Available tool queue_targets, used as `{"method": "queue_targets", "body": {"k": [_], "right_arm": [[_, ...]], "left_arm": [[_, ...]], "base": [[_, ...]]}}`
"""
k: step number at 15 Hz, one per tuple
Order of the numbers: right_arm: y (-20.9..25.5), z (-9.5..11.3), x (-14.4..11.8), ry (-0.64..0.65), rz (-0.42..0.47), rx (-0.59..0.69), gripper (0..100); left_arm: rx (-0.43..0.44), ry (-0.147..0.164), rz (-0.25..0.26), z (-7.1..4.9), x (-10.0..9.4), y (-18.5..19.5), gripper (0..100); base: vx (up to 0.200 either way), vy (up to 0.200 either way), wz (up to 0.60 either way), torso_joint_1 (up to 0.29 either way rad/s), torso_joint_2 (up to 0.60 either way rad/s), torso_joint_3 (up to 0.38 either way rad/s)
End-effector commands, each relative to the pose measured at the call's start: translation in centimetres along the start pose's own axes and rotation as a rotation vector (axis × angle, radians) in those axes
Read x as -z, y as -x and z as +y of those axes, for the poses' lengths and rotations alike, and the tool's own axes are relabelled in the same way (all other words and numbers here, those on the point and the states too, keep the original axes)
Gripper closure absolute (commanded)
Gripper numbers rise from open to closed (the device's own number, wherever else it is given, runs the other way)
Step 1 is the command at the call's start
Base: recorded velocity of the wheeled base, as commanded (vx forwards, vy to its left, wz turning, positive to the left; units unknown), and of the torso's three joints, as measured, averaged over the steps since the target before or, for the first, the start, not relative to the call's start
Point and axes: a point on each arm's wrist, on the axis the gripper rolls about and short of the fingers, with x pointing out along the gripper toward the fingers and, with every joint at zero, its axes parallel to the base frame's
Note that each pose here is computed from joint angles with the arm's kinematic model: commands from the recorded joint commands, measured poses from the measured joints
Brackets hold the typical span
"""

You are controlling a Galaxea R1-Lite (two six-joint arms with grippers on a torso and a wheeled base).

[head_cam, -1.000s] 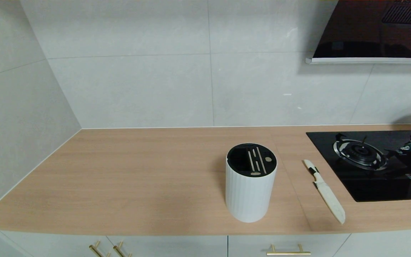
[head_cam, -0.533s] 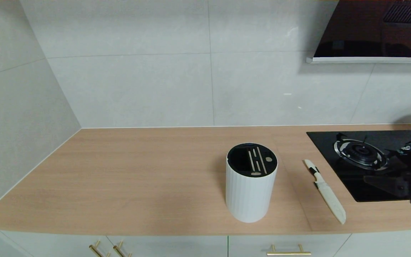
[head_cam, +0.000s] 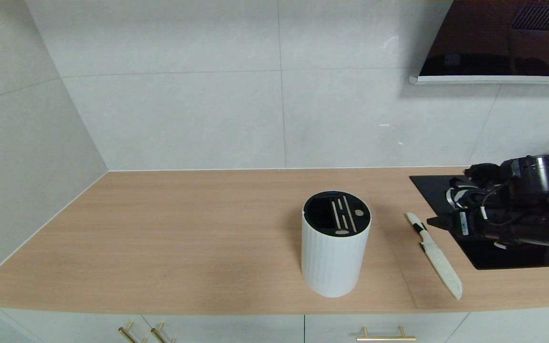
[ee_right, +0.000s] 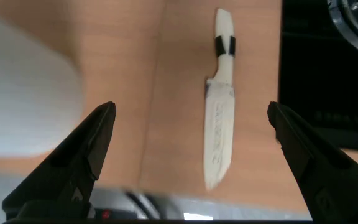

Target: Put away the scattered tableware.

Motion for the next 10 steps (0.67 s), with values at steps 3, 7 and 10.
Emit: {"method": "queue_targets", "body": {"k": [3,7,10], "right_arm": [[-7.3,-1.2,4.3,-0.007,0.132,0.048,0],[-10.3,-1.9,6.1,-0.016,0.132,0.065,0],[-11.5,-2.2,6.2,-0.020,0.121,0.072,0]], "left_arm": [[0.000,0.001,0.000,0.0,0.0,0.0,0],[-0.002,0.001,0.000,0.0,0.0,0.0,0],[-0.002,0.001,0.000,0.0,0.0,0.0,0]], "base": [[0.000,0.000,0.00,0.000,0.00,0.000],[0.000,0.000,0.00,0.000,0.00,0.000],[0.000,0.000,0.00,0.000,0.00,0.000]]}}
